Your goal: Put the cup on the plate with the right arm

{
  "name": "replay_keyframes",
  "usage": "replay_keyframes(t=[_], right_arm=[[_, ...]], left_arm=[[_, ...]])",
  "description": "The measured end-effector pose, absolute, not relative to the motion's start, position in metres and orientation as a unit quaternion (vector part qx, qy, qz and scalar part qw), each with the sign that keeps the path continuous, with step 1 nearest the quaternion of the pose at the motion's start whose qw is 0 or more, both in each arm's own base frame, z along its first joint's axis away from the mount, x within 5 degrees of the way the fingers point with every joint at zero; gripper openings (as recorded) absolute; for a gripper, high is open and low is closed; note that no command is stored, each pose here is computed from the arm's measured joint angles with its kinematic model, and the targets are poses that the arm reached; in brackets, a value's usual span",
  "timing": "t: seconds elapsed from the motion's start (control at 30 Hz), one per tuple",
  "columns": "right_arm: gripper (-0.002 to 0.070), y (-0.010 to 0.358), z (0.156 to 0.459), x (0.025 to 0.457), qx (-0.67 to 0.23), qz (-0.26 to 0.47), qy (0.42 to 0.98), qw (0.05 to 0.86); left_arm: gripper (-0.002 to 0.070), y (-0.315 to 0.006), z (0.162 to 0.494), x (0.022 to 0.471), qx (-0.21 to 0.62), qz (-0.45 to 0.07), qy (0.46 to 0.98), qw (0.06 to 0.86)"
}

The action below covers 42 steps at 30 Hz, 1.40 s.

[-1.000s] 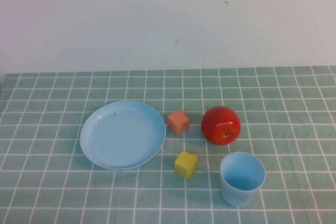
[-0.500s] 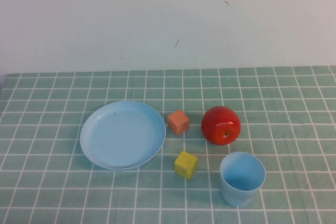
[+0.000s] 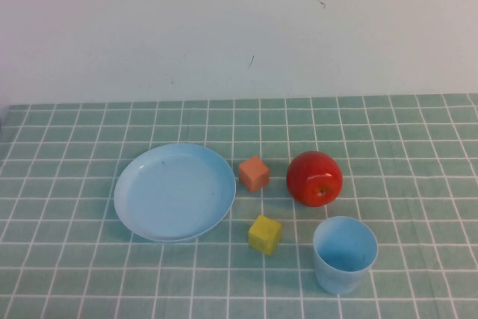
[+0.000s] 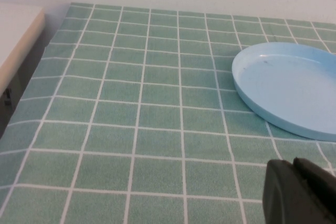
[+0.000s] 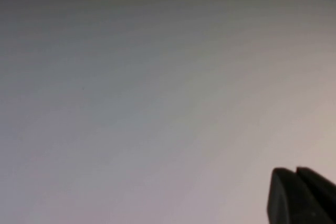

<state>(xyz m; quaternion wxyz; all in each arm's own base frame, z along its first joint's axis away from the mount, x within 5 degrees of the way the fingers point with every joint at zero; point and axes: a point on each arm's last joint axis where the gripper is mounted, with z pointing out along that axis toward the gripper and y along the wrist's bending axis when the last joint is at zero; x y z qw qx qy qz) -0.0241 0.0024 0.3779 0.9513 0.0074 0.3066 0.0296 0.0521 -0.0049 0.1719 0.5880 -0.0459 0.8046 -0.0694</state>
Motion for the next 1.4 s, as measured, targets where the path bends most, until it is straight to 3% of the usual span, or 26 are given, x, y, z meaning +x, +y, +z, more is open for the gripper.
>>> replay_keyframes(t=[0.1,0.23,0.4,0.5,0.7,0.97,1.23,1.4], right_arm=[[-0.0002,0.002,0.416,-0.034,0.009,0.008,0.369,0.930],[-0.0002,-0.001,0.440,-0.009,-0.005,-0.044,0.528,0.848],[-0.0002,-0.005,0.433,0.055,-0.019,-0.062,0.745,0.664],[-0.0002,-0.006,0.415,0.084,-0.035,-0.064,0.819,0.569],[-0.0002,0.008,0.387,0.129,-0.061,0.029,0.893,0.444],[-0.0002,0.038,0.349,0.193,-0.180,0.192,0.916,0.302],[-0.0002,0.040,0.329,0.241,-0.200,0.182,0.934,0.233],[-0.0002,0.064,0.323,0.253,-0.256,0.142,0.935,0.199]], left_arm=[[-0.0003,-0.005,0.172,0.052,-0.046,-0.069,0.805,0.588],[-0.0003,-0.005,0.172,0.052,-0.046,-0.069,0.805,0.588],[-0.0003,-0.005,0.172,0.052,-0.046,-0.069,0.805,0.588],[-0.0003,-0.005,0.172,0.052,-0.045,-0.069,0.805,0.588],[-0.0003,-0.005,0.172,0.052,-0.045,-0.069,0.805,0.588],[-0.0003,-0.005,0.172,0.052,-0.045,-0.069,0.805,0.588],[-0.0003,-0.005,0.172,0.052,-0.045,-0.069,0.805,0.588],[-0.0003,-0.005,0.172,0.052,-0.045,-0.069,0.805,0.588]])
